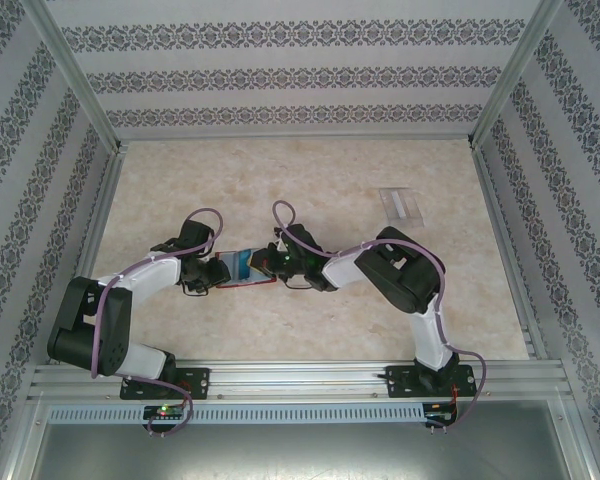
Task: Put the credit cards into the card holder
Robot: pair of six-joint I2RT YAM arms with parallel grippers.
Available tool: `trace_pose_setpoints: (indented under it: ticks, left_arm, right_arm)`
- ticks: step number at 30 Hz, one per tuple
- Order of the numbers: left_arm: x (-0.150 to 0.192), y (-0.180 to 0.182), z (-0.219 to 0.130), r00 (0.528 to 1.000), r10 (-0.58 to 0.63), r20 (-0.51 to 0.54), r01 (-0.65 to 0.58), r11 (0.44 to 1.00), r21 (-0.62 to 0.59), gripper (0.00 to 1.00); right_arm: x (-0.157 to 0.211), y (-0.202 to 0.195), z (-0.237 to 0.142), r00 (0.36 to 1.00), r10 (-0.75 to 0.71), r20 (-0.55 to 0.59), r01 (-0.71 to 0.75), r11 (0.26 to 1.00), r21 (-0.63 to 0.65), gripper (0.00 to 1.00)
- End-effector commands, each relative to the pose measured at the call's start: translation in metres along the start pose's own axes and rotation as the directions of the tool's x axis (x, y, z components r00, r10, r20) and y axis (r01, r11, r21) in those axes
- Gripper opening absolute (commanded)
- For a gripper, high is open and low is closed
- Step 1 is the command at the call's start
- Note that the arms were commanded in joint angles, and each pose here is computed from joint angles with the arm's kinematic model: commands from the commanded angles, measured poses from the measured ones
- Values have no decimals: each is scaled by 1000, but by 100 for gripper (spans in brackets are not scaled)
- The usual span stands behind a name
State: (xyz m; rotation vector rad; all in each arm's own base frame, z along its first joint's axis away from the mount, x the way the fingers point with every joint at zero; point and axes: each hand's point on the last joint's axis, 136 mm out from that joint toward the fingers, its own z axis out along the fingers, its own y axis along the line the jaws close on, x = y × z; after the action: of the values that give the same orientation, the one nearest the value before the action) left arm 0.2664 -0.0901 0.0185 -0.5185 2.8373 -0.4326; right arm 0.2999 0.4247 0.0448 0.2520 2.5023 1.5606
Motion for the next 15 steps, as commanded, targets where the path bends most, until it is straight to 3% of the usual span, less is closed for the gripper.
trace_pose_setpoints:
  ticks: [1, 15]
  left_arm:
    - [-2, -12, 3, 1000, 27, -13, -26, 998, 52, 38]
    - [-5, -9, -16, 1000, 20, 13, -21, 999, 29, 49]
  right_arm:
    - [4, 0, 13, 1000, -16, 6, 16, 1000, -1, 0]
    - [11, -2, 22, 997, -74, -19, 75, 995, 59, 0]
